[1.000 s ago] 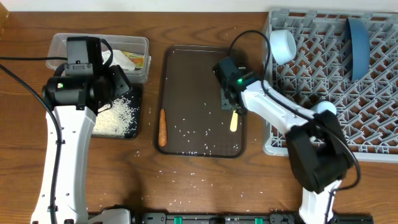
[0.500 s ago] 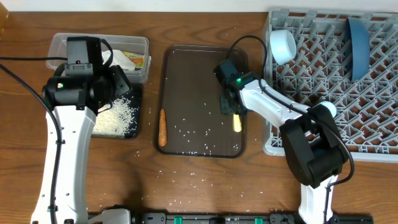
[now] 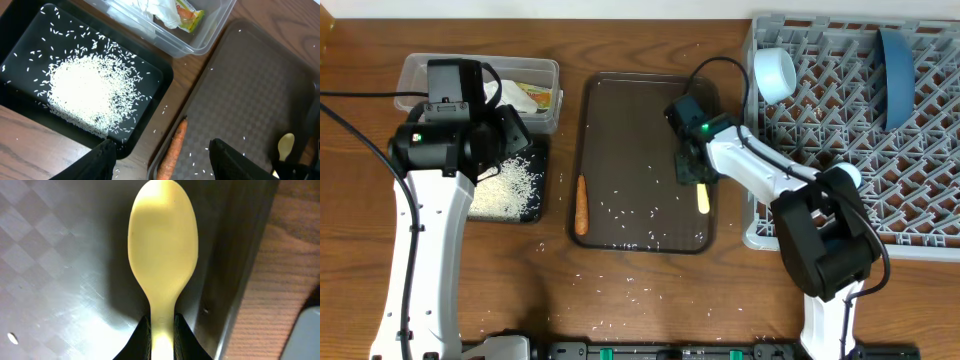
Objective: Sort waste into correct bins and load items into the dishwasher rack
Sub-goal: 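Carry the yellow spoon into the rack and drop it in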
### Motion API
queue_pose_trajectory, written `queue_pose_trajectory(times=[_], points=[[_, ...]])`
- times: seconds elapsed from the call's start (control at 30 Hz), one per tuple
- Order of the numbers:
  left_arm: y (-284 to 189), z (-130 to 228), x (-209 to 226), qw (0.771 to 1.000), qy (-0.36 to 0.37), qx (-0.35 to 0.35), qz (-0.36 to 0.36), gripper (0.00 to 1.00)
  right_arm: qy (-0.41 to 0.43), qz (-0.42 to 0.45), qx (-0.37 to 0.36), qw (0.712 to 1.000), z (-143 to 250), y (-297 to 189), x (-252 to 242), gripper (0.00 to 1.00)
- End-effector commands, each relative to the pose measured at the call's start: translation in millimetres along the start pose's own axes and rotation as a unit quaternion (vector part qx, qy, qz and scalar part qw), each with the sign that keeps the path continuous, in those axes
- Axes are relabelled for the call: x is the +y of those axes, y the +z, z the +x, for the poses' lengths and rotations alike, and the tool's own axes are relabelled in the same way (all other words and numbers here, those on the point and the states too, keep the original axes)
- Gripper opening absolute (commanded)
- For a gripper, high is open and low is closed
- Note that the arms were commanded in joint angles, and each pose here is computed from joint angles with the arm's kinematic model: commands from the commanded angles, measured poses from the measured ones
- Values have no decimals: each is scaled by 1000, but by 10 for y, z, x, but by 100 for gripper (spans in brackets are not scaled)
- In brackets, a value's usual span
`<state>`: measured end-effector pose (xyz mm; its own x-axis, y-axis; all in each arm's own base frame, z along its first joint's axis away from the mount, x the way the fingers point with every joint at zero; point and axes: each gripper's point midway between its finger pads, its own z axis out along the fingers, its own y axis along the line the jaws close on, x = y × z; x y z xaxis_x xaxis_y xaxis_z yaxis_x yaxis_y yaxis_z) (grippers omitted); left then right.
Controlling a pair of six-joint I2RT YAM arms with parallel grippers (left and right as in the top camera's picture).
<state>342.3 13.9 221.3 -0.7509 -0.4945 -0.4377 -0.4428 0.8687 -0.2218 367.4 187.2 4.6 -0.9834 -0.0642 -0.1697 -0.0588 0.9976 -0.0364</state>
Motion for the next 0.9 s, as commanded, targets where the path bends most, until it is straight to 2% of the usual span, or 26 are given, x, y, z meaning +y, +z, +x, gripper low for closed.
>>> queue_pose_trajectory(times=[0.0,0.23,0.4,0.53,0.67,0.87], points=[[41,3,39,1000,-3,3,-10,63,5,-24,-42,999,-244,-451,-59,3],[41,-3,36,1000,-4,2,-9,62,19,-56,-146,988,-497,-1450,-341,9],[41,-3,36,1000,-4,2,-9,63,36,-42,-223,973,-621,-2022,-849,15],[41,-4,35,1000,-4,2,-9,63,38,14,-233,972,-681,-2048,-1342,15],[41,-4,35,1000,-4,2,-9,62,65,40,-207,975,-691,-1816,-1736,13],[41,-3,35,1000,-4,2,-9,62,77,59,-174,980,-796,-1384,-2054,13]])
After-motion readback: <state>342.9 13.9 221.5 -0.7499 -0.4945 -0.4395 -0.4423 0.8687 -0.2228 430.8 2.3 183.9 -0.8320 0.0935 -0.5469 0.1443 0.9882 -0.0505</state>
